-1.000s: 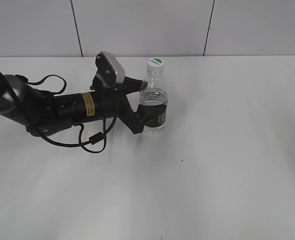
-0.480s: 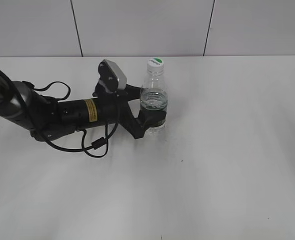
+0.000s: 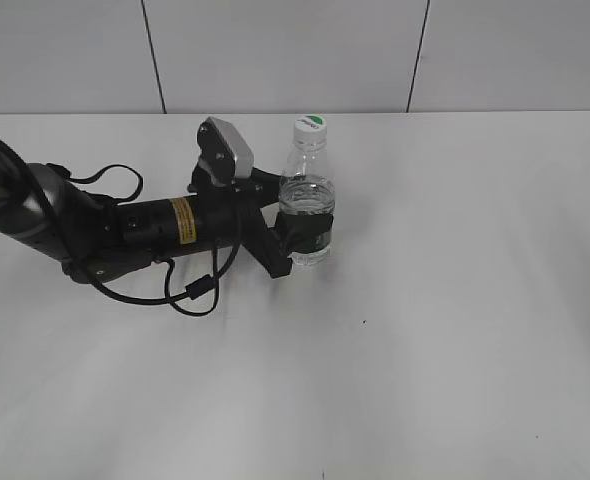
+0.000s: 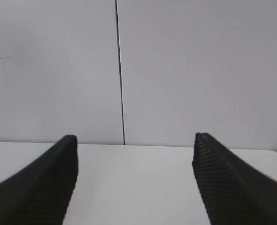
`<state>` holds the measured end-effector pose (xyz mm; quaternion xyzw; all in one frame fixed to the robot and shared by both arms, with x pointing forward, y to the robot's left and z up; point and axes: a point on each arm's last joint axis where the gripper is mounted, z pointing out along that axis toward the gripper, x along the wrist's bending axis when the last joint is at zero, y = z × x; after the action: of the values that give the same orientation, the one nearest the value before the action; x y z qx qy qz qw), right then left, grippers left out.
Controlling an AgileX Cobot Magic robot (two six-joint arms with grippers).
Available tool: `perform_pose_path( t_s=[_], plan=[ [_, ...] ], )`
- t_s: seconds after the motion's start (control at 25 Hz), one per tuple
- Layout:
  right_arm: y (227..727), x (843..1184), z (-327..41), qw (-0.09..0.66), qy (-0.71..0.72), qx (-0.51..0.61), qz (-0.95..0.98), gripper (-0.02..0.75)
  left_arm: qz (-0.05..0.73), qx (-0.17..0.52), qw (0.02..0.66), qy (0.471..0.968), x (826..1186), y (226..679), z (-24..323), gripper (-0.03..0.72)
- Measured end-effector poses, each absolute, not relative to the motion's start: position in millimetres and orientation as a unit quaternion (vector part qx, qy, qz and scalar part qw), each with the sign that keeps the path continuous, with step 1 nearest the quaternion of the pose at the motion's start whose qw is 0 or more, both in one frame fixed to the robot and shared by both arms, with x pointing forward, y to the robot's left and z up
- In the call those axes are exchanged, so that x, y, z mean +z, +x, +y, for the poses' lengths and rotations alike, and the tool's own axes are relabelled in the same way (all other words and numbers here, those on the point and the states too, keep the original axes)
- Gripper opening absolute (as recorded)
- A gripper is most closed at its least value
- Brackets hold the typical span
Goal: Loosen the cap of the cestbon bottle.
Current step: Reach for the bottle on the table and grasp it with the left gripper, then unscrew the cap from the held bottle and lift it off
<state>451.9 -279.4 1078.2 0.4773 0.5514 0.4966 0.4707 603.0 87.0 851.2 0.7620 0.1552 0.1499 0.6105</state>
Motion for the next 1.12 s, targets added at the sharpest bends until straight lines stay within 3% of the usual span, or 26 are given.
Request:
perform_pose_path(
  t_s=[0.4, 0.8, 1.12],
  plan=[
    [463, 1109, -279, 0.467, 0.477, 0.457, 0.588, 0.582, 0.152, 0.148, 0.610, 0.763, 851, 602, 87, 0.421],
    [487, 1127, -282, 0.365, 0.564, 0.335, 0.661, 0.582, 0.151, 0.148, 0.610, 0.763, 851, 602, 87, 0.421],
    [513, 1127, -272, 0.207, 0.618, 0.236, 0.721, 0.582, 0.150, 0.148, 0.610, 0.764, 851, 602, 87, 0.420]
  ],
)
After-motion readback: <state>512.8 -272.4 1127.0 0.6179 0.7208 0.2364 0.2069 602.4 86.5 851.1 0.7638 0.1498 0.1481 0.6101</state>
